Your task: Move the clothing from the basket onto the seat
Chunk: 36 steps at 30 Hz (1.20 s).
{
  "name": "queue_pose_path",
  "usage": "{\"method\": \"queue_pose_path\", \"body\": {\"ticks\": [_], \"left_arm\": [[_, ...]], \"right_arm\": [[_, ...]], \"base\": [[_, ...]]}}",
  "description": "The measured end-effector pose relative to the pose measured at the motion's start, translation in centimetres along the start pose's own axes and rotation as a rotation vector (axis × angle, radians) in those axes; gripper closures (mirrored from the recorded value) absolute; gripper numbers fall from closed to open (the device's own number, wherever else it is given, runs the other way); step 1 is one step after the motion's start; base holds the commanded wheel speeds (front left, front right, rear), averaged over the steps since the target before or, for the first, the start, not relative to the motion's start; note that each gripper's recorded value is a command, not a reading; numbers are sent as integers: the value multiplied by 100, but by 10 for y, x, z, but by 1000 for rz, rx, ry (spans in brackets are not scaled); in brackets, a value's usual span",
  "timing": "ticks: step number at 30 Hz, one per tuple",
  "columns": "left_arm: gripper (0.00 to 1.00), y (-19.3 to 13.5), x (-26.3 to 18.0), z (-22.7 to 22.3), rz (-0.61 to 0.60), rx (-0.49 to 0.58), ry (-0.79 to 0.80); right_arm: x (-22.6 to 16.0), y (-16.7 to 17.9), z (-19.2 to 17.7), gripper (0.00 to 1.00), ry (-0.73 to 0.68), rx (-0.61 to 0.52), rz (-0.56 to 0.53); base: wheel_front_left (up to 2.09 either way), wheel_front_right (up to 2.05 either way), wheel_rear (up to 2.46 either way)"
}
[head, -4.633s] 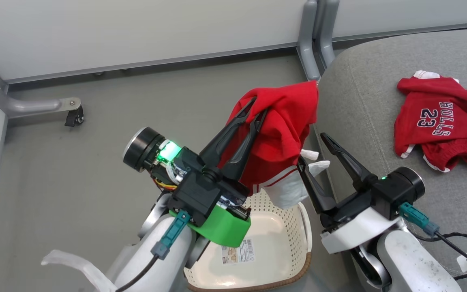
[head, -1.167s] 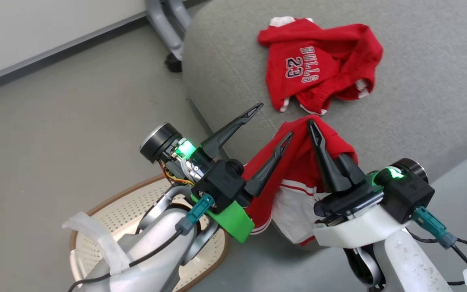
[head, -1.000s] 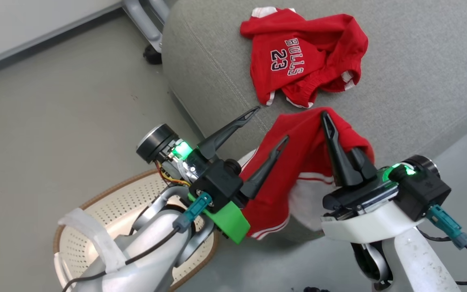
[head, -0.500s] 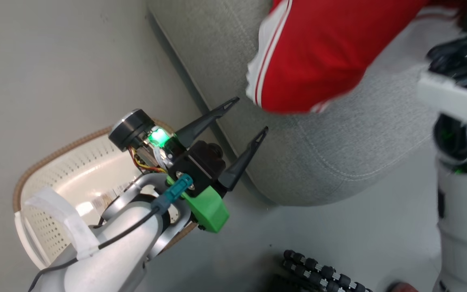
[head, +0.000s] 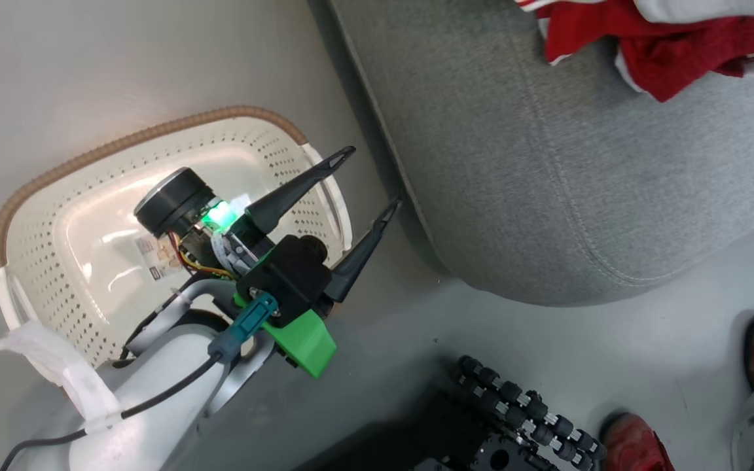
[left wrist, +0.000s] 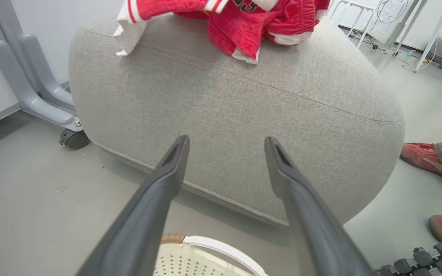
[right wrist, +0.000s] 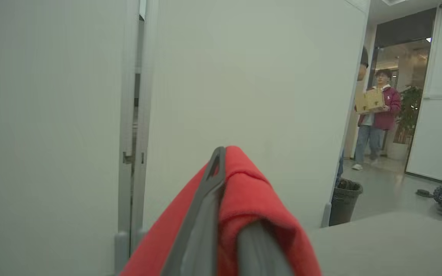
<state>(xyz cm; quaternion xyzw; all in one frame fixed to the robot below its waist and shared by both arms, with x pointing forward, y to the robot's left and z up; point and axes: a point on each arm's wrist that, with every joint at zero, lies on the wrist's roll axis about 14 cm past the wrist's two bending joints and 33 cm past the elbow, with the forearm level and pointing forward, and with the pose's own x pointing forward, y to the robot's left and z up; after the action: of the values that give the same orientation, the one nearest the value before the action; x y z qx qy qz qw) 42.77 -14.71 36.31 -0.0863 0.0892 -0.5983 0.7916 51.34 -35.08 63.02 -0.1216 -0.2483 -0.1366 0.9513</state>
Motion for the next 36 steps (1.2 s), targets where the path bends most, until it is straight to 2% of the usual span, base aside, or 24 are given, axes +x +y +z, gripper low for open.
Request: {"method": "queue_pose_path", "body": {"ticks": [7,8,9,10,18,26,30,36], "left_arm": [[0,15,-7,-27,52,-58,23],[0,18,-8,-28,64,-57,25],[0,19,-8,-28,71,-55,25],[0,21,-9,-28,77,-52,26],[0,17,-15,-11,110,-37,3],[0,13,-22,4,207,-134,-46],[0,16,-36,2,302,-198,-52],[0,38,-79,-4,520,-240,-25]], "right_arm": [[-73,-67,-105,100,336,-41,-244],[-79,-71,-110,91,357,-39,-262],[-83,-74,-113,67,369,-36,-278],[-88,-77,-116,0,383,-33,-293],[-119,-86,-109,0,445,-44,-330],[-157,-65,-100,0,527,-35,-259],[-183,-34,-111,0,611,17,-184],[-203,34,-118,0,679,128,-4]], "base": [[0,0,0],[0,0,0],[0,0,0],[0,0,0],[0,0,0],[0,0,0],[0,0,0],[0,0,0]]}}
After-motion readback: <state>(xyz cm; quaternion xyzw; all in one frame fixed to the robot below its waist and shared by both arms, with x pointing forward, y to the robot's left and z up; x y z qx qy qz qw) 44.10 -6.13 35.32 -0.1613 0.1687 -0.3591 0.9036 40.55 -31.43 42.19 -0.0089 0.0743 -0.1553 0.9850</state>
